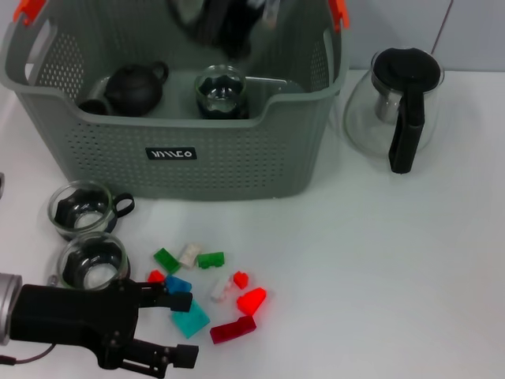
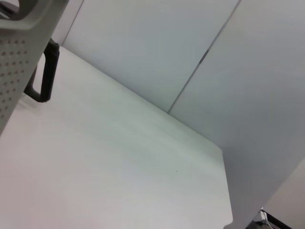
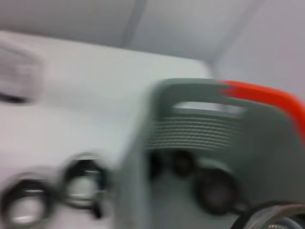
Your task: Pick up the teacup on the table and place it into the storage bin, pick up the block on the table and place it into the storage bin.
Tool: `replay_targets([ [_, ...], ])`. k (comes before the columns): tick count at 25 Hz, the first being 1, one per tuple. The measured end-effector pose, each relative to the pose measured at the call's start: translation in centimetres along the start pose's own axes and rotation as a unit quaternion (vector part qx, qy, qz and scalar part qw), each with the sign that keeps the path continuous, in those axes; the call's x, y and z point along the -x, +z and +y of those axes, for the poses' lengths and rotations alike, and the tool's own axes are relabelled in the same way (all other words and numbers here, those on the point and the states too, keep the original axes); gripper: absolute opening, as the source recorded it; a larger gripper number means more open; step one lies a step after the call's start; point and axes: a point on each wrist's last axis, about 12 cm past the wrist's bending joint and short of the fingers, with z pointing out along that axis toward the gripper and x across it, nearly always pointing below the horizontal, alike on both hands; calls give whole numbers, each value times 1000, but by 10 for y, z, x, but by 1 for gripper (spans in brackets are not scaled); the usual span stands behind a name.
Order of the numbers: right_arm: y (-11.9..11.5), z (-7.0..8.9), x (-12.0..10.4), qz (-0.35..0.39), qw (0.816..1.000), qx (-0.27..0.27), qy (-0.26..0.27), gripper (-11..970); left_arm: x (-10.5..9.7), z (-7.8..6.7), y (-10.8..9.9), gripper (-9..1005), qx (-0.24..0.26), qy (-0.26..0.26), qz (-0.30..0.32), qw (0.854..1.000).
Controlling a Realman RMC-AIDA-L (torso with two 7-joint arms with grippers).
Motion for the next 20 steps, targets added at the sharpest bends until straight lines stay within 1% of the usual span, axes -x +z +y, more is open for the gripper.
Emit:
replay_targets([
  [2,4,-16,-9,-1,999,-33,19,57,0,0,0,917,1,2,0,1000],
  [4,12,-31,-21,0,998,-55,41,56,0,0,1,917,1,2,0,1000],
  [7,29,-48,-42,1,995,-75,72,56,0,1,1,917,1,3,1,1000],
  [10,46,-59,-64,5,991,-92,94,56,0,1,3,917,0,4,2,1000],
  [13,62,-64,-82,10,988,-104,111,56,0,1,4,917,-1,4,2,1000],
  [16,73,-63,-91,12,987,-113,114,56,0,1,4,917,-1,4,2,1000],
  [20,87,-57,-96,15,986,-119,113,56,1,2,4,917,1,5,2,1000],
])
